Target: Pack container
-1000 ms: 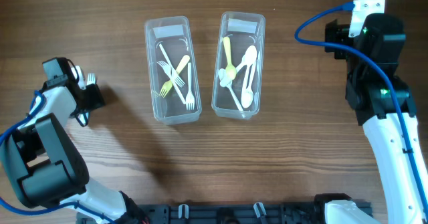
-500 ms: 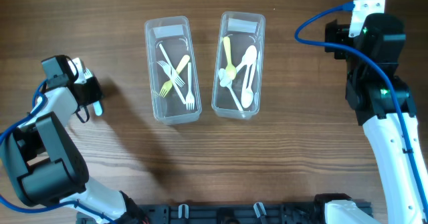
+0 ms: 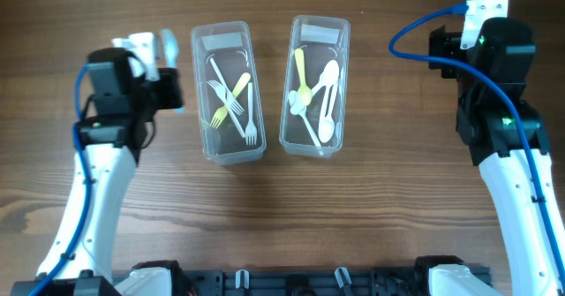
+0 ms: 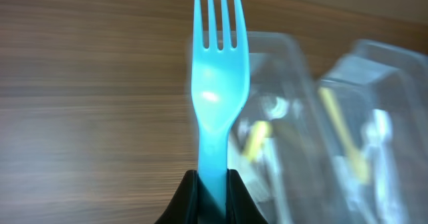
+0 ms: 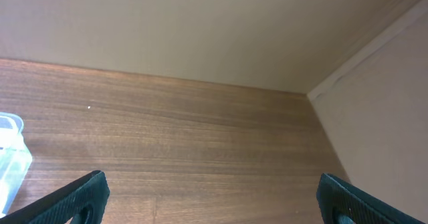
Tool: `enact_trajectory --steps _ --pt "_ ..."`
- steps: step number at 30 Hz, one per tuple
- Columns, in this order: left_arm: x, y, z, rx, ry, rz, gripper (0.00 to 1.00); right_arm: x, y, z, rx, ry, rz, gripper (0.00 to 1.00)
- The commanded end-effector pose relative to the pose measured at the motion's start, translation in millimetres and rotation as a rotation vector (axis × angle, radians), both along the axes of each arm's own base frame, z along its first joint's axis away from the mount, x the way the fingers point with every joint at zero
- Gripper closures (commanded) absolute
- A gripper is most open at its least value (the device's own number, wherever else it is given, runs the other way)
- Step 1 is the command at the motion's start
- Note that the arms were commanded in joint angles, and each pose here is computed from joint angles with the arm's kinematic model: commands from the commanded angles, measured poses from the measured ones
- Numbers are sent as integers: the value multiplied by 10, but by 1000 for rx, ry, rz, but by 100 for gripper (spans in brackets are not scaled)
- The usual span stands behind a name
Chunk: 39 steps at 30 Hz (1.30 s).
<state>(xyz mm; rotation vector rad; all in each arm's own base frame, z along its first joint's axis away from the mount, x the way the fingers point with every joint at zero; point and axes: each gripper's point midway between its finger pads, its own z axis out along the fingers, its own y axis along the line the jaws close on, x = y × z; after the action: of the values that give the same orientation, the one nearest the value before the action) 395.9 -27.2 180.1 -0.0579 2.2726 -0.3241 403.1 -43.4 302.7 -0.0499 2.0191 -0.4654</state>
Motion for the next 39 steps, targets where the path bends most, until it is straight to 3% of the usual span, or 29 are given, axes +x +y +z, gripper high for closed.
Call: enact_trajectory --steps 1,5,10,11,13,16,19,21,23,28,30,35,37,39 --pt "-62 -706 25 -89 7 -137 96 16 -28 -31 -12 10 -13 0" --pt "-82 -974 -206 -44 57 -181 96 16 -28 -31 -12 9 -13 0" --pt "24 -877 -299 0 53 -130 72 16 -28 -30 -12 9 -13 0" --pt "71 -852 -260 10 28 -115 48 16 -28 -31 -12 10 -13 0" --pt "127 -864 -179 11 -14 -122 32 16 -28 -31 -12 10 -13 0" --pt "86 -793 356 -8 -147 -106 30 16 -28 -30 -12 9 -13 0" --pt "-412 -488 1080 8 -279 -25 30 16 -28 -30 -12 9 -13 0" --pt "-1092 -173 1391 57 -328 71 29 16 -28 -30 -12 9 -13 0" --pt "-1902 150 1464 101 -364 162 28 16 -28 -31 -12 9 -13 0" --pt "-2846 568 1212 152 -399 299 28 16 -28 -31 -12 9 -13 0" --pt "-2959 647 1097 150 -387 341 27 16 -28 -30 -12 9 -13 0" --pt "-2730 605 941 143 -384 345 22 16 -28 -30 -12 9 -13 0" --pt "-2623 583 904 -5 -389 422 14 16 -28 -31 -12 9 -13 0" --pt "-2378 536 781 -58 -410 443 12 16 -28 -31 -12 9 -13 0"
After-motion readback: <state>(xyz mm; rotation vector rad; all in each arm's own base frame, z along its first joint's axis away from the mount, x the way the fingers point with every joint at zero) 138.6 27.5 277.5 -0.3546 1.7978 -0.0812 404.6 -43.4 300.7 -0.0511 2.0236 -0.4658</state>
